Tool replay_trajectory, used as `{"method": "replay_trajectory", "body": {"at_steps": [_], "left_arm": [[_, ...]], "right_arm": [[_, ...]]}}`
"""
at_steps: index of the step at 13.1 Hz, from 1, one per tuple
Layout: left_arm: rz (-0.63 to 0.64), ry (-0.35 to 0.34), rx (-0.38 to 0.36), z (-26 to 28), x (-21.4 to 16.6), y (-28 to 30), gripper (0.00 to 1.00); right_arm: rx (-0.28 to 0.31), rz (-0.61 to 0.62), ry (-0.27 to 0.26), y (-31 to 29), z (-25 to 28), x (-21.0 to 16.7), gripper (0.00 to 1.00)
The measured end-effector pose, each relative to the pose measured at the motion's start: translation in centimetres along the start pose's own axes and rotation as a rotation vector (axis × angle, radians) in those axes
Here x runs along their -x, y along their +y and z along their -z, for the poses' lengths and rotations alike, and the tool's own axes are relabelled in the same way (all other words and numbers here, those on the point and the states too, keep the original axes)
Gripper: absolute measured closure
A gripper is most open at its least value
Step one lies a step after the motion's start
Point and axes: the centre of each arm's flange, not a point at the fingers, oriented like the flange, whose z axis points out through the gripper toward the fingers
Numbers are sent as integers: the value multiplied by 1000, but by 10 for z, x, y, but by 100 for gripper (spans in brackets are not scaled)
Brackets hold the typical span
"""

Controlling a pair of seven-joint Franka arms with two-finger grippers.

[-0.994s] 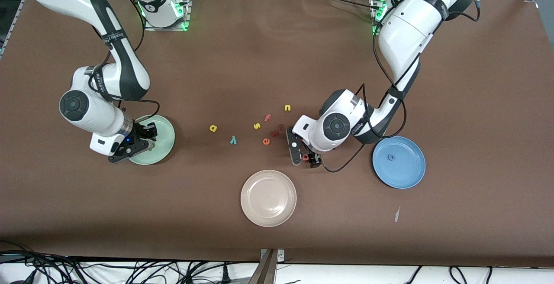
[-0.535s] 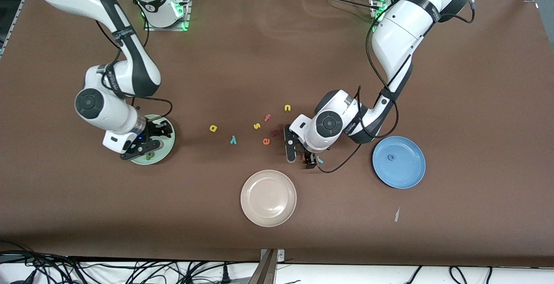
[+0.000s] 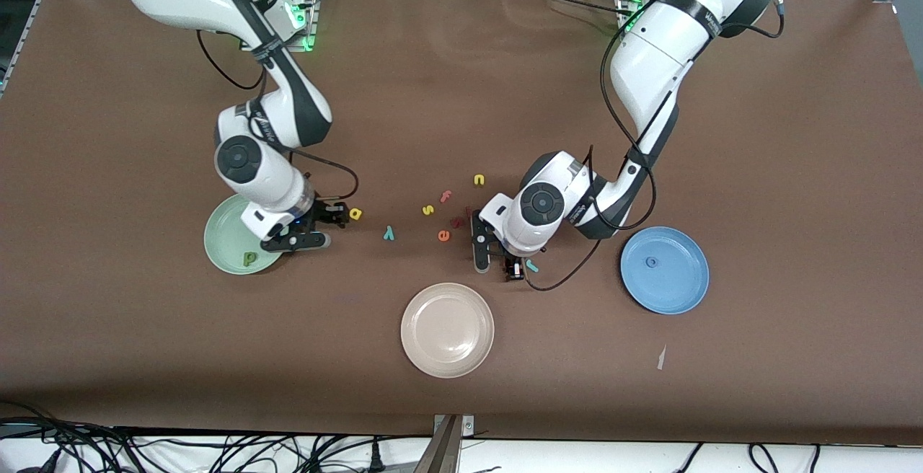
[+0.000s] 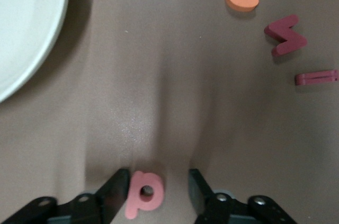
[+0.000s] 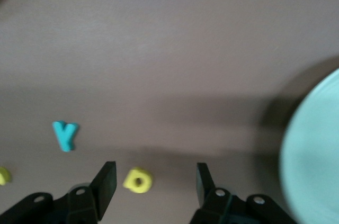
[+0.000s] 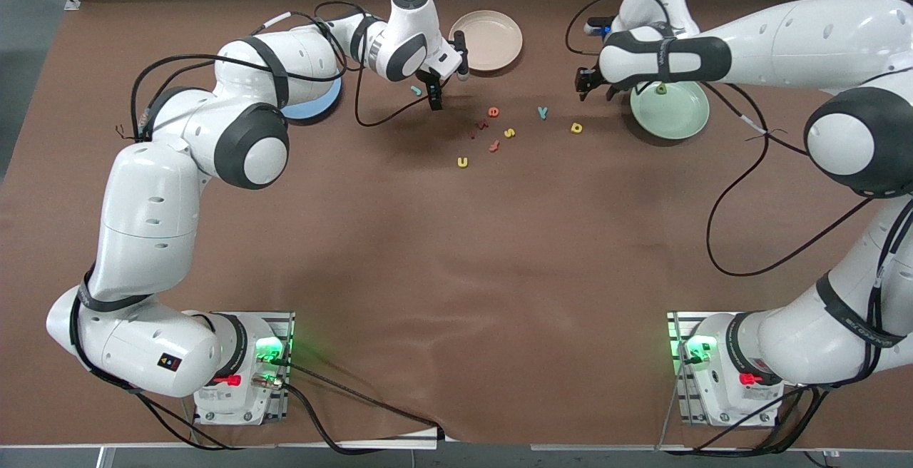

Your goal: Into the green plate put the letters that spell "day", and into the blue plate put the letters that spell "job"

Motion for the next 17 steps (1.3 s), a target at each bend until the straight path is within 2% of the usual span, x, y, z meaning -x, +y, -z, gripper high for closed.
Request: {"method": "replay_trajectory", "body": {"at_steps": [1,3,6,9,11,13,17], "left_arm": [[-8,2,-3,2,0,-1,65],[-11,2,-10,6,1,-4,70],[12,-18,-9,18,15,-19,71],[56,-81,32,69,42,-37,71],[113,-128,75,101,79,-53,71],[196,-165,123,119,135,-73,71],[311,-203,197,116,224,-94,71]], "right_arm": [[0,-54,-2,-11,-3,5,30],[0,-140,-5,-23,-8,11,30],[1,-193,2,-22,-21,13,30],[8,-197,9,-14,-43,26,30],[14,-212,4,-11,-51,35,30],[13,-216,6,-13,-53,39,31],[9,-210,11,-18,-56,44,33]]}}
